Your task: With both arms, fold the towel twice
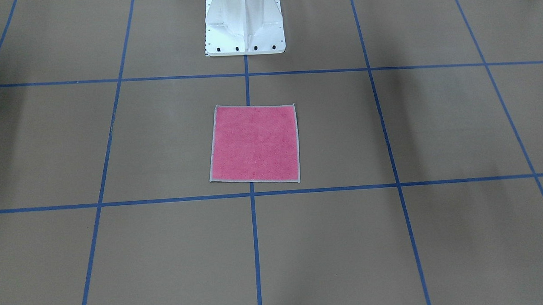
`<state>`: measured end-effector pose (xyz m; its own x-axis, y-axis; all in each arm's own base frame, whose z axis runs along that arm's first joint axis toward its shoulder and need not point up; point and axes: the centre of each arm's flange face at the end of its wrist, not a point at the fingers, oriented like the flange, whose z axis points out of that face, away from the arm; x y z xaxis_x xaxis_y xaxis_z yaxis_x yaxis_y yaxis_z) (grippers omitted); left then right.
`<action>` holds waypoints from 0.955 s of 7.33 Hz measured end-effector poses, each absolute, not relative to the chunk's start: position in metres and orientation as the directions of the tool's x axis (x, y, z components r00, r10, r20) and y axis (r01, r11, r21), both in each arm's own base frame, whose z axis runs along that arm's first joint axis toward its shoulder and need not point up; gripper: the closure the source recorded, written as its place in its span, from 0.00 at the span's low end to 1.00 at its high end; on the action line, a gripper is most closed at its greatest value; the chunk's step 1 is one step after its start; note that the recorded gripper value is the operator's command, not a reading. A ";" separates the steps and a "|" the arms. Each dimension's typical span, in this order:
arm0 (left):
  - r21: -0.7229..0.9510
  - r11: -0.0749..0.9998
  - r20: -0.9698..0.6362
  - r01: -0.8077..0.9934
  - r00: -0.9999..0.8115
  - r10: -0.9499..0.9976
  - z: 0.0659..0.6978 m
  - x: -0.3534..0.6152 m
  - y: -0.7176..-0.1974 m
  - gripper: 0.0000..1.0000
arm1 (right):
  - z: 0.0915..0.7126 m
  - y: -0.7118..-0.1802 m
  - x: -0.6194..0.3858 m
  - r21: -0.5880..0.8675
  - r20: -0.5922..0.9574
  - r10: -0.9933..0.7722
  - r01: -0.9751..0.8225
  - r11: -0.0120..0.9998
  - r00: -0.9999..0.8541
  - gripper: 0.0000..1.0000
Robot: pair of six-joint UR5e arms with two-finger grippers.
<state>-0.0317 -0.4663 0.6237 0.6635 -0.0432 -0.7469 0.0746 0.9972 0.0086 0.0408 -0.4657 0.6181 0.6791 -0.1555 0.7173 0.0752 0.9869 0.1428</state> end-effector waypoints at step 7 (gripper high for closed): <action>0.006 0.997 -0.752 0.076 0.657 -0.046 0.627 -0.030 -0.470 0.00 | 0.617 -0.469 0.039 0.130 0.724 -0.133 0.056 0.990 0.677 0.00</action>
